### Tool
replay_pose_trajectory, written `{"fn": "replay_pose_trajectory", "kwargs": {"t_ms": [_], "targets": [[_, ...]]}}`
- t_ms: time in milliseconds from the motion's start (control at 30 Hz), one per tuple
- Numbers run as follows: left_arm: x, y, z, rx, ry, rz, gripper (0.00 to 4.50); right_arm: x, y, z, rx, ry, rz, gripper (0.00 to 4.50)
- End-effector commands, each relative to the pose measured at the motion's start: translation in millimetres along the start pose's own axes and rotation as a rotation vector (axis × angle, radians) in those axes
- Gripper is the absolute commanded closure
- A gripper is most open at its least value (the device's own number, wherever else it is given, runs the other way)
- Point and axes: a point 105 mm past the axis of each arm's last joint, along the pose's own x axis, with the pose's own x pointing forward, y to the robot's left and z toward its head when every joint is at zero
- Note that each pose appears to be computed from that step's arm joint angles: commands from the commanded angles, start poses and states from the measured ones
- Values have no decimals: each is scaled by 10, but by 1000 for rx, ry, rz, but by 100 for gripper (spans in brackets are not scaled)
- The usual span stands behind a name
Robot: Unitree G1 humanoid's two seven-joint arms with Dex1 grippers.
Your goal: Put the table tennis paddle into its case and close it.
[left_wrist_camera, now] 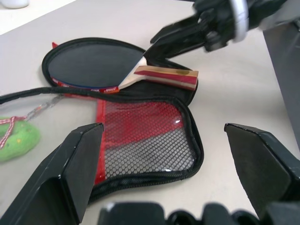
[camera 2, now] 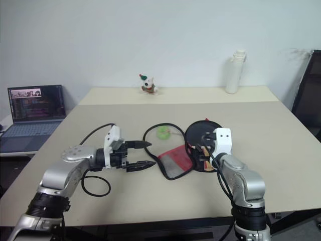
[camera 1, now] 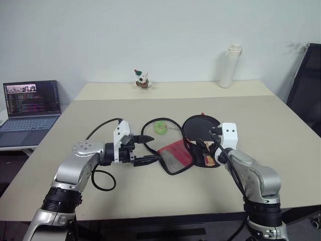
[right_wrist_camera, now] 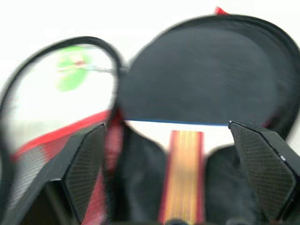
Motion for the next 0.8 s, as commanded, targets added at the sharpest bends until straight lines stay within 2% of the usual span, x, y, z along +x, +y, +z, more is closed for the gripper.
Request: {"fn": "replay_pose_trajectory", "kwargs": {"t_ms": [33,300,600,733,800], "targets": [[-123,136,-60,5,14,91,0,-209,220,234,-47,-61,204,0],[-179,441,-451,-13,165,260,0,-547,303,357,-147,-28,391,0],[-102,738,-489,16,160,380,0,-558,268,336,-159,-17,368,0],[-51,707,-525,-2,170,329,83,-594,265,319,-163,-9,373,0],[-33,681,-568,-15,190,301,154,-608,256,322,-165,-8,373,0]]}}
